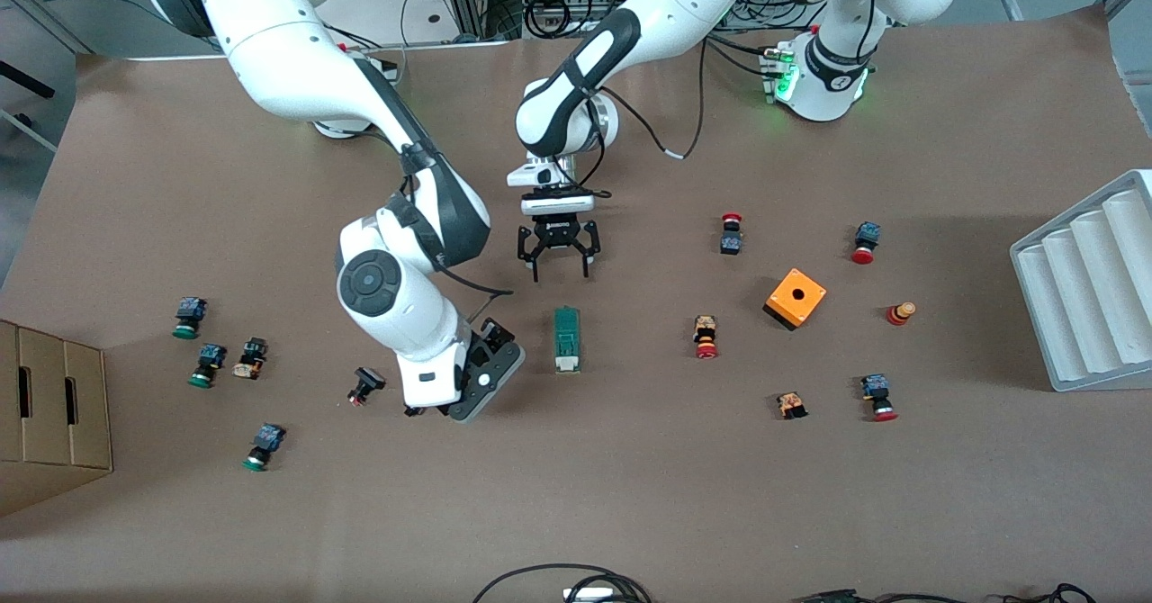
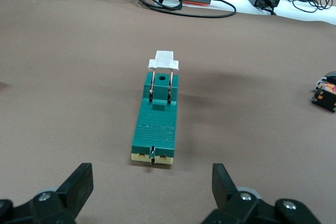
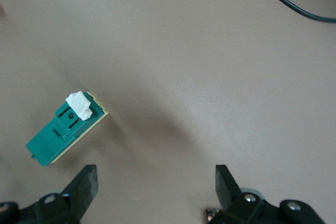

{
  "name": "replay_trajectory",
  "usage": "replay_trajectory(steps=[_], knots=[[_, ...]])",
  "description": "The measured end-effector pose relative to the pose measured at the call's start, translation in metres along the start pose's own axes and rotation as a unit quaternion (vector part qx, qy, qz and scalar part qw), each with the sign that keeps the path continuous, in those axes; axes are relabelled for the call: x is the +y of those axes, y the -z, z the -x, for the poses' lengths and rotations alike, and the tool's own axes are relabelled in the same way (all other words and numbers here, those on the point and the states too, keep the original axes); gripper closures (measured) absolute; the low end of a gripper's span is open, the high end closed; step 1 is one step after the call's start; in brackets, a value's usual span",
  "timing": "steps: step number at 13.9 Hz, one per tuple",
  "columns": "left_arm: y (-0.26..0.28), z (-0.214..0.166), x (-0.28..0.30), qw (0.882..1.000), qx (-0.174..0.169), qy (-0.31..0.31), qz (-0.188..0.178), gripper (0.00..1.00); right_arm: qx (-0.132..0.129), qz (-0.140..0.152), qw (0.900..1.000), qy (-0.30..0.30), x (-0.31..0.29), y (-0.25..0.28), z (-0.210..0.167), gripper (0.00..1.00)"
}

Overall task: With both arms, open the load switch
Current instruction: 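Lower the left gripper over the green switch while the right gripper approaches, then grasp the green switch base with the right gripper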

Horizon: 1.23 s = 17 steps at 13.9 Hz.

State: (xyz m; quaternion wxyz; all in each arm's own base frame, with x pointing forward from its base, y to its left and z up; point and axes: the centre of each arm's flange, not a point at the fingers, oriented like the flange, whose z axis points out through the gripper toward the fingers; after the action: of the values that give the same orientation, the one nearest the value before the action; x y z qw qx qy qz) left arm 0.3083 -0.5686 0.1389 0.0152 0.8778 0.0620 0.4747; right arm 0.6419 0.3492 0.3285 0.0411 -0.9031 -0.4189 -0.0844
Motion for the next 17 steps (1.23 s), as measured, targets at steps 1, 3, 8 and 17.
replay_trajectory(steps=[1, 3, 8, 17], knots=[[-0.005, 0.006, -0.002, 1.000, 0.006, -0.013, 0.006, 0.00, -0.004, 0.010, 1.000, 0.016, -0.007, -0.002, -0.003, 0.00], [-0.023, 0.019, -0.005, 0.999, 0.024, -0.036, 0.013, 0.00, 0.001, 0.030, 0.999, 0.045, -0.023, -0.002, -0.012, 0.00], [-0.053, 0.036, 0.000, 0.997, 0.052, -0.047, -0.004, 0.00, 0.005, 0.039, 0.994, 0.102, -0.040, -0.018, -0.018, 0.00], [-0.068, 0.027, -0.005, 0.996, 0.085, -0.026, 0.007, 0.00, 0.006, 0.035, 0.988, 0.150, -0.081, -0.038, -0.028, 0.02]])
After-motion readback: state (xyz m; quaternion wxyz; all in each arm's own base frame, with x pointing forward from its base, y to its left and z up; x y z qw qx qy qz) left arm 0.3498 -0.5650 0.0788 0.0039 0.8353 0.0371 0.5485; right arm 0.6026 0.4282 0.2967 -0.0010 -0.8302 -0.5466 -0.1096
